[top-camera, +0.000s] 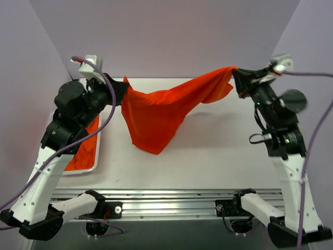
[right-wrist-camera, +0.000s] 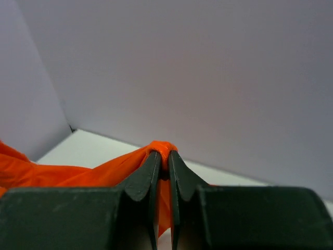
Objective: Fold and stack the t-shirts
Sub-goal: Flatten the tshirt out
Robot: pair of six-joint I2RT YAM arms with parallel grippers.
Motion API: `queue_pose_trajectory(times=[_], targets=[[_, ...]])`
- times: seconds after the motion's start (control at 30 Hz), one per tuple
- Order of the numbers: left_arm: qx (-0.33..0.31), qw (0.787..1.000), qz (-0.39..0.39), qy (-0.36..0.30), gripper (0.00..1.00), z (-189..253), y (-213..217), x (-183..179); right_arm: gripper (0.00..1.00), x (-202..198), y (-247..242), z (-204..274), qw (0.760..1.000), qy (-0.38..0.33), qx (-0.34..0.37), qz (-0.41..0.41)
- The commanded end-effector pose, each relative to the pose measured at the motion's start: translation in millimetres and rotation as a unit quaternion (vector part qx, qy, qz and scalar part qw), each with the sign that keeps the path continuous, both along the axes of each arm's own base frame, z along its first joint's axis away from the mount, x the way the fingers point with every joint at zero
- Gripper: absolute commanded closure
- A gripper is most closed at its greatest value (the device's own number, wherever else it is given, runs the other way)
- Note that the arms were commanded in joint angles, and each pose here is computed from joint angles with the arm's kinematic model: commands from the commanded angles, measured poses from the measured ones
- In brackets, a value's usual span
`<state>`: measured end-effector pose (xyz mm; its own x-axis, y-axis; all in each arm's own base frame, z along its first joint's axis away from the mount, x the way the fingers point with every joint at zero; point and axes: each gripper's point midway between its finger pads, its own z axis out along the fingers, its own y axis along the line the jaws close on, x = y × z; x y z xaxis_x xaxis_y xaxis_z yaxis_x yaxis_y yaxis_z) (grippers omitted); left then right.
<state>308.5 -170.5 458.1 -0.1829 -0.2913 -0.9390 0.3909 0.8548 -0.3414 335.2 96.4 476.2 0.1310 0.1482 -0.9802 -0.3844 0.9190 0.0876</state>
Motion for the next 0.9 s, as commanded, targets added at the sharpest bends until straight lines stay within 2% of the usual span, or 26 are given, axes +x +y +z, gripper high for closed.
queue_pose_trajectory(times=[0.0, 0.2, 0.33, 0.43, 0.47, 0.6, 0.67, 0.7, 0.77, 0.8, 0.87], targets=[[-0.031, 0.991, -0.07, -0.111, 0.98, 77.9, -4.6, -58.8, 1.0, -126.3, 14.6, 118.2, 0.968, -0.23, -0.031, 0.092], [-0.08, 0.968, -0.148, -0.187, 0.98, 130.6, 2.5, -134.4, 1.0, -231.9, 17.4, 151.5, 0.934, -0.327, -0.04, 0.14], [-0.093, 0.955, -0.168, -0.224, 0.98, 157.5, 16.2, -167.5, 1.0, -267.7, 10.5, 167.1, 0.924, -0.359, -0.026, 0.132], [-0.101, 0.951, -0.16, -0.245, 0.98, 172.8, 25.6, -176.3, 1.0, -257.9, 2.2, 174.1, 0.931, -0.352, -0.024, 0.096], [-0.101, 0.952, -0.147, -0.249, 0.98, 175.5, 28.7, -172.9, 1.0, -251.1, -2.3, 179.7, 0.933, -0.35, -0.022, 0.077], [-0.07, 0.972, -0.079, -0.211, 0.98, 157.0, 20.9, -117.0, 1.0, -143.7, -16.4, 158.5, 0.966, -0.254, -0.023, 0.029], [-0.047, 0.984, -0.03, -0.167, 0.98, 126.7, 10.1, -69.6, 1.0, -103.6, -21.4, 138.5, 0.977, -0.213, -0.025, 0.015], [-0.037, 0.988, -0.016, -0.152, 0.98, 113.9, 6.1, -54.8, 1.0, -62.1, -25.0, 113.3, 0.987, -0.161, -0.023, 0.007], [-0.018, 0.992, 0.037, -0.118, 0.98, 83.9, 1.8, -14.3, 1.0, -22.1, -27.6, 81.2, 0.993, -0.114, -0.029, 0.002], [0.0, 0.995, 0.05, -0.092, 0.98, 55.5, -4.5, 3.6, 1.0, 14.5, -29.7, 43.1, 0.998, -0.063, -0.026, -0.001], [0.019, 0.995, 0.077, -0.062, 0.98, 17.3, -12.7, 39.8, 1.0, 49.2, -33.4, -2.7, 1.0, -0.008, -0.017, -0.01]])
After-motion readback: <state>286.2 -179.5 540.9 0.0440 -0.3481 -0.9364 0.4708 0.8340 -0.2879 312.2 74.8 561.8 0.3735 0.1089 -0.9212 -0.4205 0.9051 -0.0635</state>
